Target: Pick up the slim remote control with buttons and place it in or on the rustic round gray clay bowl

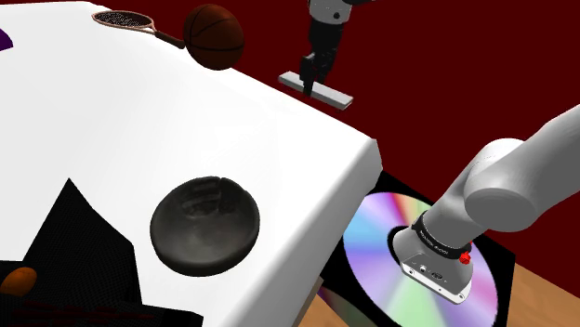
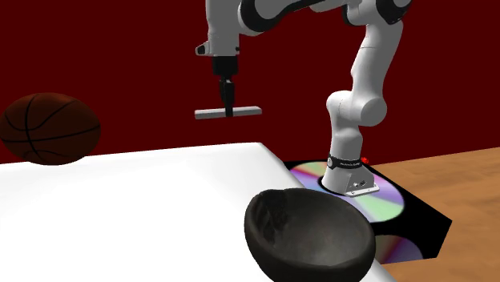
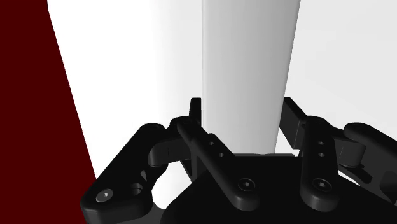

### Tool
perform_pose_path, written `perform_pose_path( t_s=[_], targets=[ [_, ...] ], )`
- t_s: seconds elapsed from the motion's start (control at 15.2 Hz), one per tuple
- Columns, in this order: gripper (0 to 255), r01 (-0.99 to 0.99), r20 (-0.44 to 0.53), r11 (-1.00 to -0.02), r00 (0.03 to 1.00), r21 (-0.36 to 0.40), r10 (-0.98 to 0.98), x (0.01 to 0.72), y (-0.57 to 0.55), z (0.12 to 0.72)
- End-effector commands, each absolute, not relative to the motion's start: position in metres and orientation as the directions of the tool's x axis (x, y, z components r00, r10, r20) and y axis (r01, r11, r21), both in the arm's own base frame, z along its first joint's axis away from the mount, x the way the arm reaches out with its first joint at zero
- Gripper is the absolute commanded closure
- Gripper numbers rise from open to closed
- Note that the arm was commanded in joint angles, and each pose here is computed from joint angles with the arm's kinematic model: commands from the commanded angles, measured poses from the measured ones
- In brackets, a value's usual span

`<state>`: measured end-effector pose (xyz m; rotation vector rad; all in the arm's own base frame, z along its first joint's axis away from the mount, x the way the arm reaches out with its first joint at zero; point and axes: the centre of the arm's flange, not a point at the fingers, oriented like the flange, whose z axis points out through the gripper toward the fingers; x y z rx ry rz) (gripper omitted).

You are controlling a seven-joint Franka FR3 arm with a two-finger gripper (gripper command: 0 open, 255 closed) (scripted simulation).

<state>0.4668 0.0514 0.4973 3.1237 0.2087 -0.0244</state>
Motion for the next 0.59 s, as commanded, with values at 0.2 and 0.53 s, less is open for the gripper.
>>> perform_pose_path(
  t_s=[0.2,0.53],
  targets=[
    [255,0.133,-0.016,-0.991,0.991,0.01,0.133,0.453,0.103,0.503],
    [255,0.133,-0.016,-0.991,0.991,0.01,0.133,0.436,0.167,0.504]
  ],
)
